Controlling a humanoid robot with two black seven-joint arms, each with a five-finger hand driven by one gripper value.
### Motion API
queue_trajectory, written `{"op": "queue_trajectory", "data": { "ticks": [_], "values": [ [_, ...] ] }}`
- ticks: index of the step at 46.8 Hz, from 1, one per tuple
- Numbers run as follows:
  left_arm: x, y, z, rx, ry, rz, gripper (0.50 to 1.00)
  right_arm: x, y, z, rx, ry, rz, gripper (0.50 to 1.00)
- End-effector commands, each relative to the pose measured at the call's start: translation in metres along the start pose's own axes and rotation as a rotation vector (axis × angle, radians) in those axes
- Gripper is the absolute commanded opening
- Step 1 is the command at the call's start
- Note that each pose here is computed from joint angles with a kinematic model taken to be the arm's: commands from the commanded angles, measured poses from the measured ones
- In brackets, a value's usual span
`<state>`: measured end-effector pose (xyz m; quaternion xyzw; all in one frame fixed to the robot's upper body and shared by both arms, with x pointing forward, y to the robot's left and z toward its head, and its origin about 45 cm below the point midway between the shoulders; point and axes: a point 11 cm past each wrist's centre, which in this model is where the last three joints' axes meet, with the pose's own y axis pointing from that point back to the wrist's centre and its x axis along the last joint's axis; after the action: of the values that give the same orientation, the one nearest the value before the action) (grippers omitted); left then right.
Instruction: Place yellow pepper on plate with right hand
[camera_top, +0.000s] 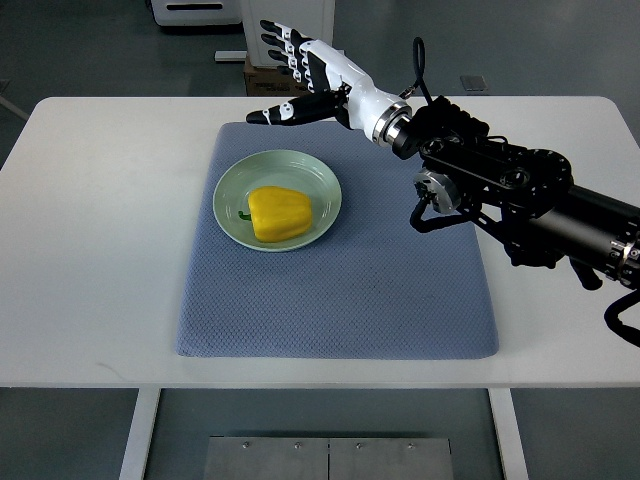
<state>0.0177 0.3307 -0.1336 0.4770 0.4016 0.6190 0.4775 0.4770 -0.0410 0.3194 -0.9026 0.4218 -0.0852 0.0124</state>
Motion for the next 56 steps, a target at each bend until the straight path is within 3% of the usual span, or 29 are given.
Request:
{"op": "queue_trajectory", "data": {
  "ticks": [1,9,15,31,56],
  "values": [
    [0.000,0.000,0.000,0.000,0.000,0.000,1.000,0.009,0.000,-0.004,0.017,-0.054,0.074,1.000],
    [-0.001,0.000,0.000,0.000,-0.002,-0.002,1.000,0.040,0.010,0.004,0.003,-0.134,0.191,1.000],
    [-0.001,0.000,0.000,0.000,-0.002,-0.002,1.000,0.083,0.039,0.024,-0.021,-0.175,0.300,1.000],
    [0.000,0.000,0.000,0.000,-0.001,0.000,1.000,0.152,0.117,0.077,-0.044,-0.373,0.528,1.000],
    [0.000,0.000,-0.001,0.001,-0.001,0.000,1.000,0.160,0.161,0.118,-0.033,-0.538,0.623,1.000]
  ]
}}
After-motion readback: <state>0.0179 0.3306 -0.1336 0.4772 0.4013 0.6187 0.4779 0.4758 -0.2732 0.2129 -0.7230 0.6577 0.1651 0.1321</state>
